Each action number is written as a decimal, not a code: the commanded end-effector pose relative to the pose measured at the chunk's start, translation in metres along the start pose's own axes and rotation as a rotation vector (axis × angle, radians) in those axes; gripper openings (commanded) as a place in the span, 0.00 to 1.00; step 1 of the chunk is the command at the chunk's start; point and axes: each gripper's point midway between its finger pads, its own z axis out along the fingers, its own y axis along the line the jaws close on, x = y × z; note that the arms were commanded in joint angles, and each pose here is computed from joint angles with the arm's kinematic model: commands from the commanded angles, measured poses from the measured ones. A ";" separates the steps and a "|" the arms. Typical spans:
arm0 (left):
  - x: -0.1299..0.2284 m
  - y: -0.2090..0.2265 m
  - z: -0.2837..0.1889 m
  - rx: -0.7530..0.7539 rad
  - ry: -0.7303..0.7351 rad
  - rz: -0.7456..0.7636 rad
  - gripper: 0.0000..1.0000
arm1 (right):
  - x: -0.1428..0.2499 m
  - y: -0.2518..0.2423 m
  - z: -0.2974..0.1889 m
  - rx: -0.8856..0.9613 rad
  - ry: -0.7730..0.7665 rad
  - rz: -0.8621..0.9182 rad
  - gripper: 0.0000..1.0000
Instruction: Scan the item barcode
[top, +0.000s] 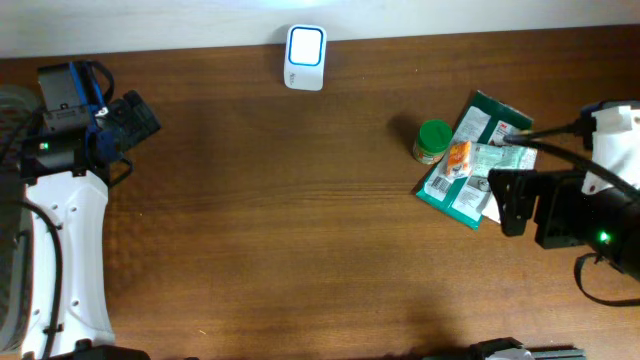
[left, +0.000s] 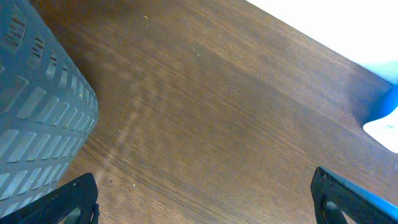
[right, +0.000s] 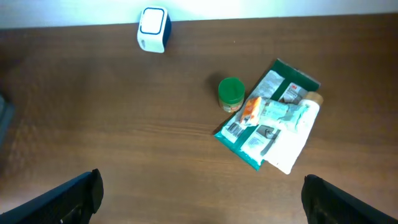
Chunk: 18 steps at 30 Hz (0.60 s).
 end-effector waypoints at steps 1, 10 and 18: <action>-0.007 -0.002 -0.009 0.014 -0.028 0.005 0.99 | -0.004 -0.002 0.001 0.017 -0.048 -0.097 0.98; -0.007 -0.002 -0.009 0.014 -0.028 0.005 0.99 | 0.004 -0.013 0.045 0.050 -0.487 -0.257 0.98; -0.007 -0.002 -0.009 0.014 -0.028 0.005 0.99 | 0.064 -0.035 0.098 0.100 -0.811 -0.248 0.98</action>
